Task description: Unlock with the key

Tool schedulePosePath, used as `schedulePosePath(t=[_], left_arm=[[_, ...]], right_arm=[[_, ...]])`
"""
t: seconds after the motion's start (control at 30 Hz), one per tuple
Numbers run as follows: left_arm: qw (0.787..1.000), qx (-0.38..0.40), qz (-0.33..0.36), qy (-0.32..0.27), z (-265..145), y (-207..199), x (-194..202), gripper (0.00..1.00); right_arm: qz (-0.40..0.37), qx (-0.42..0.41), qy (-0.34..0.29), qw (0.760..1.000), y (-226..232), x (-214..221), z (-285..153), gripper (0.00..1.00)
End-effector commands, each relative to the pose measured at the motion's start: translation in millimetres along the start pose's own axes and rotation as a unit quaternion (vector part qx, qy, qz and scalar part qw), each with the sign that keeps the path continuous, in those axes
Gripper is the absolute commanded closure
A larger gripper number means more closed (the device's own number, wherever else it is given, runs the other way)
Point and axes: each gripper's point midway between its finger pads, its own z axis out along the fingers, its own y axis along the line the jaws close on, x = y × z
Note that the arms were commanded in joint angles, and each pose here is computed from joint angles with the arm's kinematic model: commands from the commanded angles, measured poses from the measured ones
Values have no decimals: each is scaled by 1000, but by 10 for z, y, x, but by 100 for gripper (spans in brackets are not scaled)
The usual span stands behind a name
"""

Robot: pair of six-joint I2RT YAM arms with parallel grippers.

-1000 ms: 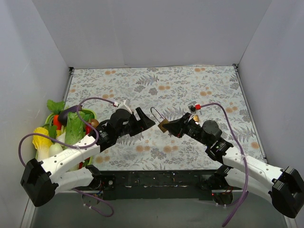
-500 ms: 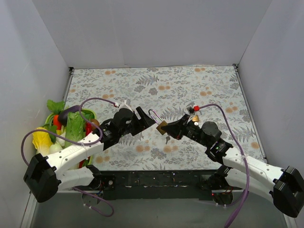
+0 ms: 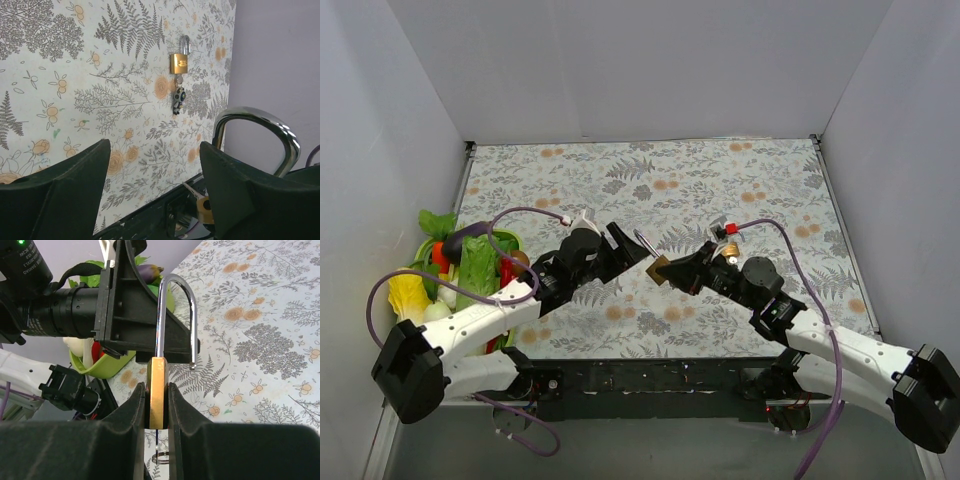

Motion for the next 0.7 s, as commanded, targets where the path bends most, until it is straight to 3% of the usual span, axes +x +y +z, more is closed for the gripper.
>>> schedulePosePath(t=[0.0,0.1,0.23,0.37,0.67], left_arm=[[1000,20,-10,-22,58,-77,-77,30],[999,32,-11,-30,62,-120,-106,30],[993,105,-7,-48,-24,-359,-173,28],[989,135,-16,-57,-106,-313,-141,27],[997,64,-14,-51,-192,33,-84,27]], right_arm=[[1,-57,-62,996,295,-296,29,99],[11,-55,-58,997,275,-233,28,99],[29,-51,-57,997,234,-174,14,99],[40,-46,-60,996,202,-145,-5,99],[27,-19,-70,997,126,-192,-53,99]])
